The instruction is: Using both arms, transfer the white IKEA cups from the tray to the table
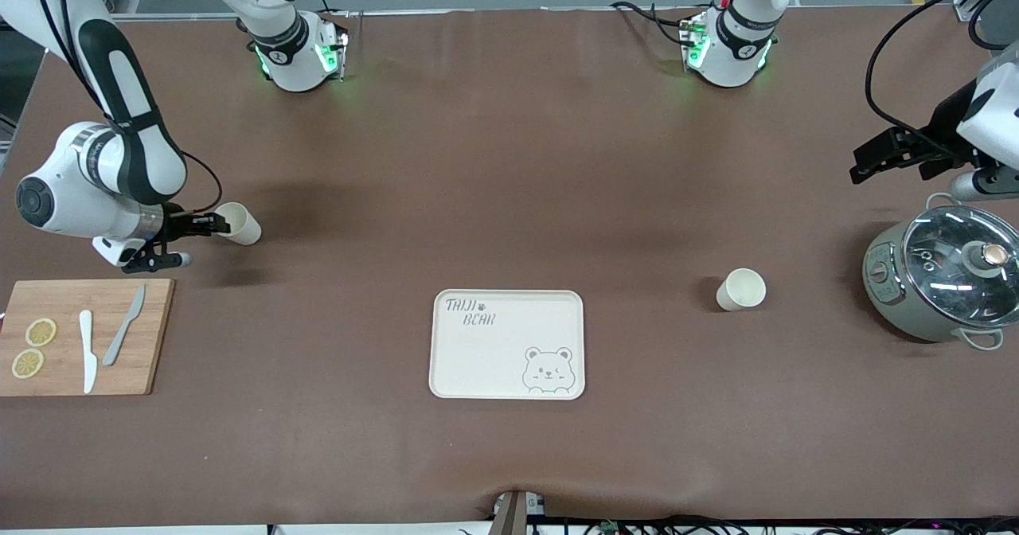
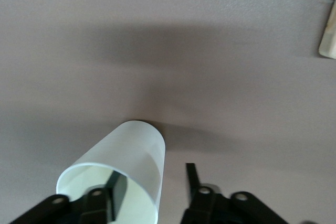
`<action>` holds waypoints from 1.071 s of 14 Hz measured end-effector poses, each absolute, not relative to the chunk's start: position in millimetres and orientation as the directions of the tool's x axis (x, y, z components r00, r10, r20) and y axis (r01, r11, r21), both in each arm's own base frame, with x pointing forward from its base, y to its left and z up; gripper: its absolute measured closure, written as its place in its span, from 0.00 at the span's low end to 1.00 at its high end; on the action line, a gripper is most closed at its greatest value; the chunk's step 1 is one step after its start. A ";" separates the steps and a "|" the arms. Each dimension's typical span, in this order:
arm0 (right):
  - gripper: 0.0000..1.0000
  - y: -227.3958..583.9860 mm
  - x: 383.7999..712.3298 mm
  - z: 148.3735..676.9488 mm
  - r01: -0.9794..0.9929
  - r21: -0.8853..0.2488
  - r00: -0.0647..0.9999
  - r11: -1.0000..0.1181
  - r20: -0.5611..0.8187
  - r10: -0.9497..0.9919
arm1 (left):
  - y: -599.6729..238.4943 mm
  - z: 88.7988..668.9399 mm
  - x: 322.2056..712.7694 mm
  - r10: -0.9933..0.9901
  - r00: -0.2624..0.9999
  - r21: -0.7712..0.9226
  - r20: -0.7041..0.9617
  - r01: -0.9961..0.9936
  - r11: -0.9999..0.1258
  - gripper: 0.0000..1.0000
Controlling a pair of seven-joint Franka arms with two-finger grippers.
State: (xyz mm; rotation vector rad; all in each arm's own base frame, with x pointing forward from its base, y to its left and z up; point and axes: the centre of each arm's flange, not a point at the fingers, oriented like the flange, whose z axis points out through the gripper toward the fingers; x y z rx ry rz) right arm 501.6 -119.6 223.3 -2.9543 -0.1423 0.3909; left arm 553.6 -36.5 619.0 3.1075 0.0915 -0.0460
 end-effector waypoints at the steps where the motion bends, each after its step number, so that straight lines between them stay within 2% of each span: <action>1: 0.30 -118.7 500.6 222.9 0.073 -0.172 0.959 -0.982 -0.258 0.117 | -36.2 619.2 553.7 0.059 0.998 0.032 -0.030 0.060 -0.998 0.00; 4: 0.00 -116.7 497.6 225.8 0.070 -0.190 0.949 -0.979 -0.291 0.124 | -35.0 620.8 553.6 0.061 0.998 0.032 -0.026 0.062 -0.998 0.00; 6: 0.00 -114.5 501.9 245.5 0.070 -0.214 0.937 -0.974 -0.322 0.139 | -34.8 622.8 552.9 0.063 0.998 0.031 -0.022 0.063 -0.998 0.00; 9: 0.00 -112.8 532.4 309.3 0.093 -0.240 0.930 -0.966 -0.326 0.170 | -34.0 625.6 551.5 0.069 0.997 0.031 -0.017 0.070 -0.997 0.00; 12: 0.00 -93.8 586.0 412.6 0.183 -0.211 0.949 -0.960 -0.218 0.229 | -32.5 625.9 551.6 0.076 0.997 0.024 -0.015 0.076 -0.997 0.00; 15: 0.00 -56.5 615.5 510.3 0.287 -0.153 0.935 -0.946 -0.171 0.312 | -30.4 627.3 551.3 0.078 0.997 0.010 -0.010 0.078 -0.997 0.00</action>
